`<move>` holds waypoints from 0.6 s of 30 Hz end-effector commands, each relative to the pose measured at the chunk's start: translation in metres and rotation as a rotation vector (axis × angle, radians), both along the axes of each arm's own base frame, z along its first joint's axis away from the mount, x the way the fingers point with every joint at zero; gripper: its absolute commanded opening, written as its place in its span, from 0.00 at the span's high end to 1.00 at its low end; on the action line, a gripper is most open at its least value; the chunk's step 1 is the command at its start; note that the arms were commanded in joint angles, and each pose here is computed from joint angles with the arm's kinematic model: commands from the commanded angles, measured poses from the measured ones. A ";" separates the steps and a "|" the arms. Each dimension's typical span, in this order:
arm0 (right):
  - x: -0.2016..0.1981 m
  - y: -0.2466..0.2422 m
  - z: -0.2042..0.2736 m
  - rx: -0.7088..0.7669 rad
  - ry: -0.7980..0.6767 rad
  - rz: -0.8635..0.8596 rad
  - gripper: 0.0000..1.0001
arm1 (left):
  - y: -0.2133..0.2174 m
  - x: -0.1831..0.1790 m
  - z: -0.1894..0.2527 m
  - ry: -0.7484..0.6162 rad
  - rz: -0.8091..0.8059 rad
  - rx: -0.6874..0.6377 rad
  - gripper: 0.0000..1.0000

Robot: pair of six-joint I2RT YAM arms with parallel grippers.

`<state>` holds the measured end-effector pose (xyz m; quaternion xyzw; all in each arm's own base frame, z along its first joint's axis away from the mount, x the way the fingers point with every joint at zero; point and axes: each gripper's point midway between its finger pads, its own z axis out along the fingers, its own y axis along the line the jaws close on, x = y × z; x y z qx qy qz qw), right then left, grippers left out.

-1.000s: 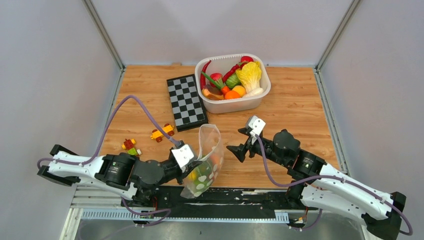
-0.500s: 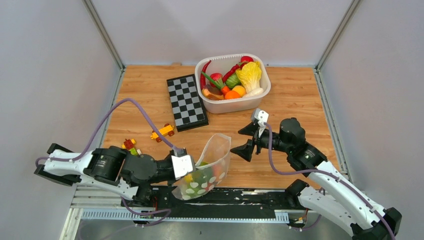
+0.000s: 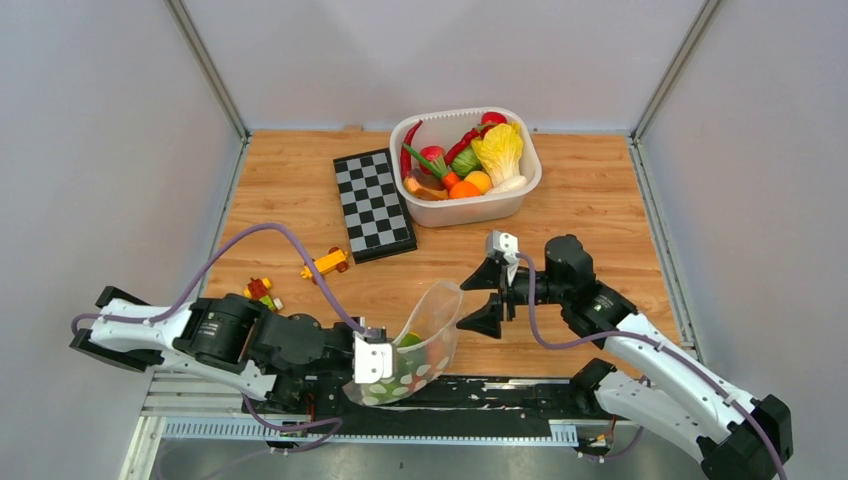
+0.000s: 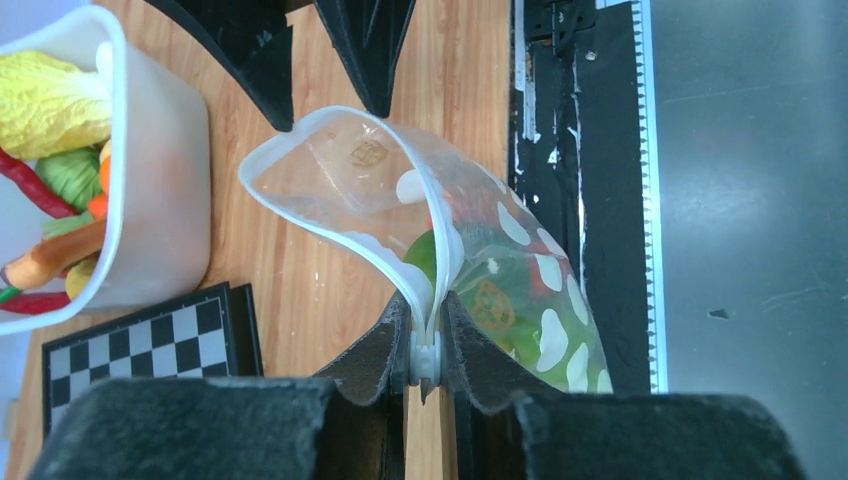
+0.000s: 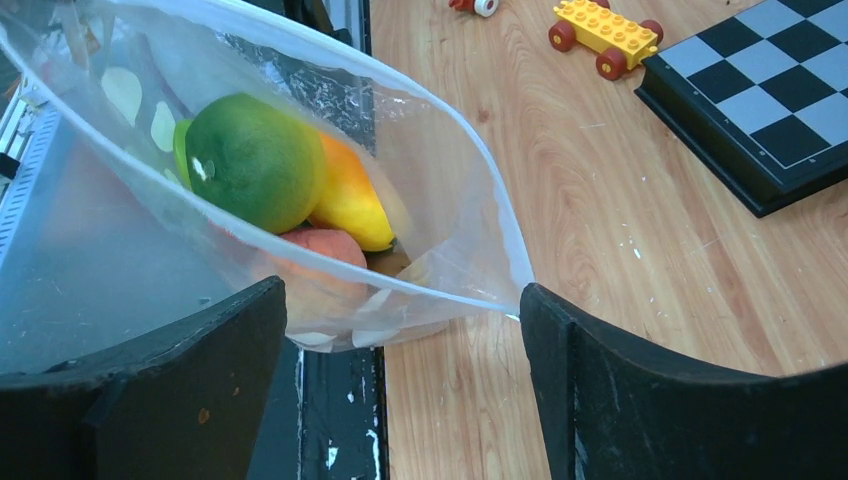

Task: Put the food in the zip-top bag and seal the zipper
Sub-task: Adjust the zipper food storage bag at the center of the board.

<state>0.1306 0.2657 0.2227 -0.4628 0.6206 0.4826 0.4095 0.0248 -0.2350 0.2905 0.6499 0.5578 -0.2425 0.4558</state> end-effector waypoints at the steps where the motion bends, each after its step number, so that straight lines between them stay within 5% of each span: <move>1: -0.007 0.001 0.014 0.084 -0.122 0.056 0.14 | 0.006 -0.003 0.020 -0.041 -0.076 -0.042 1.00; 8: -0.016 -0.006 0.020 0.187 -0.294 0.071 0.14 | 0.009 -0.013 0.026 -0.041 -0.157 -0.043 1.00; 18: -0.032 0.000 0.010 0.165 -0.212 0.201 0.15 | 0.022 -0.010 0.037 -0.058 -0.165 -0.065 1.00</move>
